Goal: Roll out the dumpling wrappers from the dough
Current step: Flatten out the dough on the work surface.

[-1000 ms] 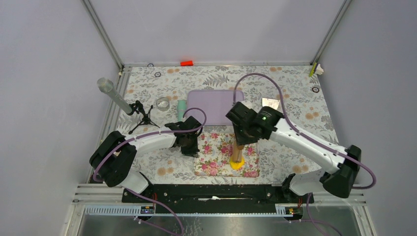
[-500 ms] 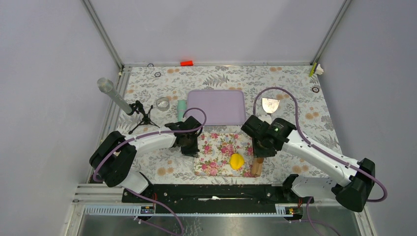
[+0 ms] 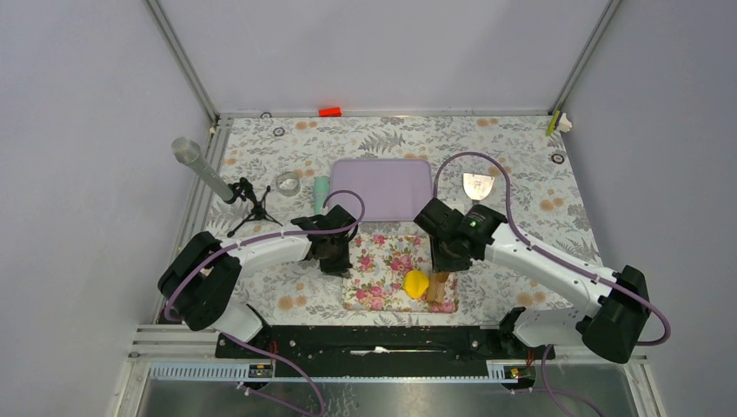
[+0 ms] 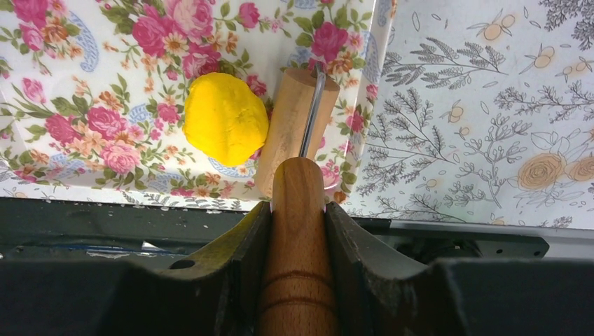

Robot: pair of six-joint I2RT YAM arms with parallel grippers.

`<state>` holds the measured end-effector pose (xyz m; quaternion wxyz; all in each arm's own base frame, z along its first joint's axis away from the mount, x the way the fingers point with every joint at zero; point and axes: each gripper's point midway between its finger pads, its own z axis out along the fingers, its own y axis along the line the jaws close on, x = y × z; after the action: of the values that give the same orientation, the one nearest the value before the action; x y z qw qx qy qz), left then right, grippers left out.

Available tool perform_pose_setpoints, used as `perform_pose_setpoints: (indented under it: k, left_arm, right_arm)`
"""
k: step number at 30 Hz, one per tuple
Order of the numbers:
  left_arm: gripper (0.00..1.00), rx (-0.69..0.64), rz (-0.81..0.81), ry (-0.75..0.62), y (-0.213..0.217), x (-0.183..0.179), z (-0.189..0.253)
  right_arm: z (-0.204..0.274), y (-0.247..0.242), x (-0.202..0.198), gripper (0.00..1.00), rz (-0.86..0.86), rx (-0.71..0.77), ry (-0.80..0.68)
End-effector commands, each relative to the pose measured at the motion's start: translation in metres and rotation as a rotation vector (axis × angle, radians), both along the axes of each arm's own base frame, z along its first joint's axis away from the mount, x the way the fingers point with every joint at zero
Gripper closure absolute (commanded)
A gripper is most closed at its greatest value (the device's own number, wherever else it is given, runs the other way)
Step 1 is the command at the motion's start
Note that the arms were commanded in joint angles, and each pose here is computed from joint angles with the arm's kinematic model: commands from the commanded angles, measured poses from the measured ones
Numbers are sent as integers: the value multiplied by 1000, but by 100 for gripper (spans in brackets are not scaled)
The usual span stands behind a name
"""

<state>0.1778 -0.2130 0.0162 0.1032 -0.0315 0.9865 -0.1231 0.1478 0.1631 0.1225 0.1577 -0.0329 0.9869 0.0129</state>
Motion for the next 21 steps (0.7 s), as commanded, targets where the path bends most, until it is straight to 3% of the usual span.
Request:
perform_pose_setpoints:
  k: [1,12,21]
  left_arm:
    - [100,88,25,-38,20,5,-5]
    - [100,87,22,-40,20,5,-5]
    - [100,86,22,-44,21,5,-4]
  right_arm:
    - [14,26,21,100,9,84,-57]
    - [18,46,43,100,41,93,-101]
    - [29,20,53,100,8,-6,-153]
